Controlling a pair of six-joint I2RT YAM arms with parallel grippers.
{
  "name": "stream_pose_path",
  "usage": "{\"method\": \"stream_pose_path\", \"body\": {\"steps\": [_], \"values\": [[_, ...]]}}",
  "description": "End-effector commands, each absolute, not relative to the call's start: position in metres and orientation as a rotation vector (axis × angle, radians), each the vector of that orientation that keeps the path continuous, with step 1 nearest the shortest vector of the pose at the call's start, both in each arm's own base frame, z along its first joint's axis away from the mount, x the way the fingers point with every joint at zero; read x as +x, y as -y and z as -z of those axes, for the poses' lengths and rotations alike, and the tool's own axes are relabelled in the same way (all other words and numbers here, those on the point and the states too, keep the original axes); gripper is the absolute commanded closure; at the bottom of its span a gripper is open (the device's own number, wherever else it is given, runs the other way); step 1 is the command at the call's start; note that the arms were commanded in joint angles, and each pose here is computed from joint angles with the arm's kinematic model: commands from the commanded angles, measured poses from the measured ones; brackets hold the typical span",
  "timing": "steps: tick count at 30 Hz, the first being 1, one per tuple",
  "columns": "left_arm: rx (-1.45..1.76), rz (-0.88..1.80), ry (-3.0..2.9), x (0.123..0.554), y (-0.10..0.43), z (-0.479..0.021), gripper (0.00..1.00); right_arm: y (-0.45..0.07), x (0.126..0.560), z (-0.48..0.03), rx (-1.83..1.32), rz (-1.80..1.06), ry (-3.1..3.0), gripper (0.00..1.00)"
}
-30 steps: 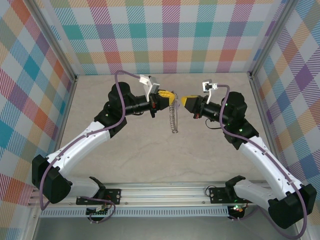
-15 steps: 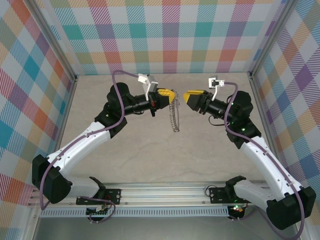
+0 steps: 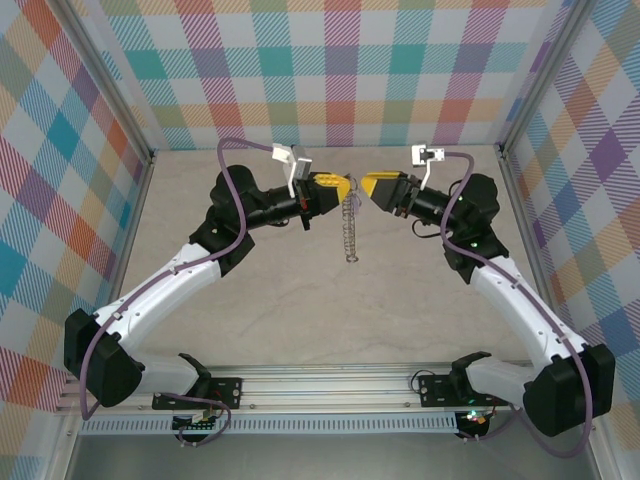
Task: Put the keys on the keyring
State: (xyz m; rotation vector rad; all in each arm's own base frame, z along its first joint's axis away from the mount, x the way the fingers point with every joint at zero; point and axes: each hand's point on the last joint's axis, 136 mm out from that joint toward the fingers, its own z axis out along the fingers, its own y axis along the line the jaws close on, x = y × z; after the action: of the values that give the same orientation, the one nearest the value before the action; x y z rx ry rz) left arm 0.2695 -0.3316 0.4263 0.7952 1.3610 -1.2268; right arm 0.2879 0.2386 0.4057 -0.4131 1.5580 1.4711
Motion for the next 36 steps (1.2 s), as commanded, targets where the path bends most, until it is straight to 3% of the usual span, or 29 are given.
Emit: {"method": "stream_pose_path", "body": {"steps": [1,26,36], "values": [[0.809,1.257,-1.264,0.259,0.334,-0.450,1.00,-0.241,0.280,-0.425,-0.479,-1.516,-1.472,0.57],[0.795,1.261,-1.261,0.260,0.334,-0.452,1.00,-0.254,0.272,-0.414,-0.551,-1.608,-1.483,0.74],[0.792,1.256,-1.266,0.261,0.333,-0.450,1.00,-0.254,0.268,-0.408,-0.551,-1.610,-1.490,0.64]]}}
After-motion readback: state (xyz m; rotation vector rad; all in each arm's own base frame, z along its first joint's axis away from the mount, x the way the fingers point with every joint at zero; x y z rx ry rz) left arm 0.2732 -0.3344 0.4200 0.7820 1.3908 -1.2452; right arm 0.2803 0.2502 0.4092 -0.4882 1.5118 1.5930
